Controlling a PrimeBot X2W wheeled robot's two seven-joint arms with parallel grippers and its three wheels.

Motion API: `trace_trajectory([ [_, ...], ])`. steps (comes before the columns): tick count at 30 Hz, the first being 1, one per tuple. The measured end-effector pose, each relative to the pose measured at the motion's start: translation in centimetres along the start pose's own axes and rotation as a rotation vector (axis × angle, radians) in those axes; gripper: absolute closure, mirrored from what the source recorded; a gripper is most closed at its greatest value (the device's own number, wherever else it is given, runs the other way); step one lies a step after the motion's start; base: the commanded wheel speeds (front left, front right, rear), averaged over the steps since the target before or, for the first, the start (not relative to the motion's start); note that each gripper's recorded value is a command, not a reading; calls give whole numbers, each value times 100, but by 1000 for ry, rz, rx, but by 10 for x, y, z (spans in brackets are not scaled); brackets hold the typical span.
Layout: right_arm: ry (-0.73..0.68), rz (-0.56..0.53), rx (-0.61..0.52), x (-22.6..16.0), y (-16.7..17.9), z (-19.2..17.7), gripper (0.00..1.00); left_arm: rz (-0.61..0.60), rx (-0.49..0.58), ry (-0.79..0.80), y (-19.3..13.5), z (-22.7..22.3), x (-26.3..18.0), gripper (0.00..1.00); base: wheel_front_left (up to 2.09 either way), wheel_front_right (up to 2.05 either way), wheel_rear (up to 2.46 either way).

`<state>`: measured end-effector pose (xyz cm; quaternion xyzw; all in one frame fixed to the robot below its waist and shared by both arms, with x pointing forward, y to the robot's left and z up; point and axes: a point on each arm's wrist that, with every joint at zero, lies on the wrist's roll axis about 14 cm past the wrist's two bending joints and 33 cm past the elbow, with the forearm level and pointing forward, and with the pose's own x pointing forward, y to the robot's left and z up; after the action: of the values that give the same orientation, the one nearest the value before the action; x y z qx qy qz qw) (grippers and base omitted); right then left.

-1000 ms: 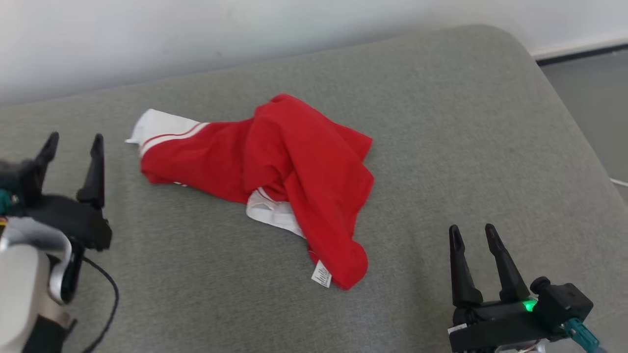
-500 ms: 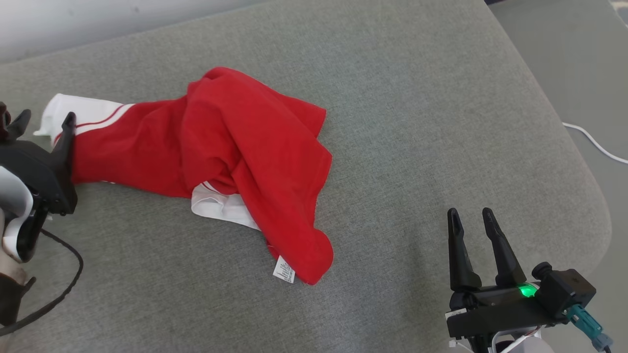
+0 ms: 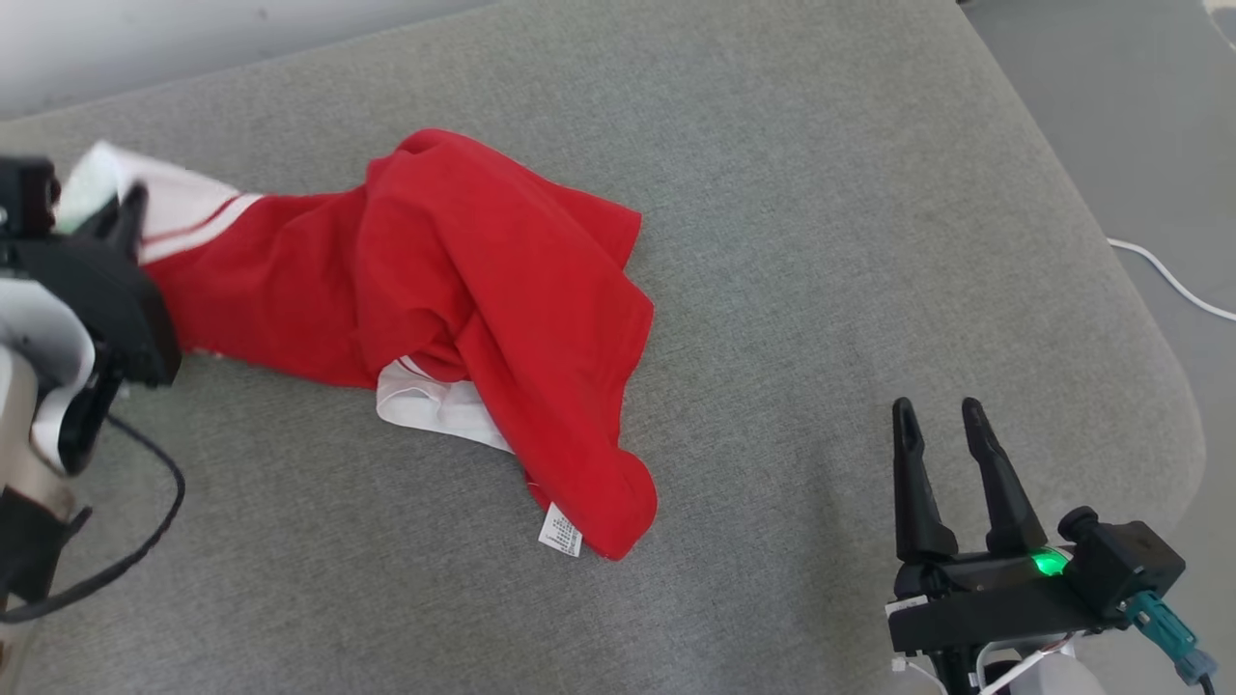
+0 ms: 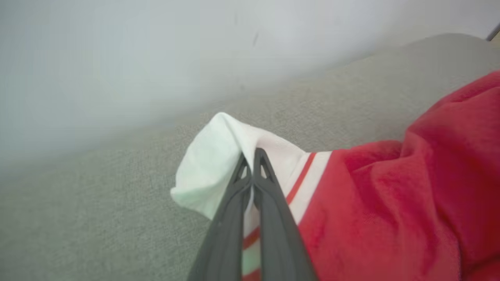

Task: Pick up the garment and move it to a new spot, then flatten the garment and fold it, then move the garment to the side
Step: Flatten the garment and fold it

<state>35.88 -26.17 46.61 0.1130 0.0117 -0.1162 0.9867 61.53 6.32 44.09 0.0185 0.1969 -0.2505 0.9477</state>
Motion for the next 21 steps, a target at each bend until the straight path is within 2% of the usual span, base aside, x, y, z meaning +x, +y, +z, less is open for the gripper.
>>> trace_trajectory([
  [6,-3,12,-4,-1,3,0,0,-42,53,-216,-17,59,-13,100,0,0,0],
  [12,0,59,-10,1,17,-3,0,-83,93,-387,-29,99,-49,100,0,0,0],
  [16,11,98,-10,2,29,-8,0,-86,95,-426,-28,93,-79,100,0,0,0],
  [21,21,160,-7,4,49,-13,0,-54,57,-422,-29,59,-120,100,0,0,0],
])
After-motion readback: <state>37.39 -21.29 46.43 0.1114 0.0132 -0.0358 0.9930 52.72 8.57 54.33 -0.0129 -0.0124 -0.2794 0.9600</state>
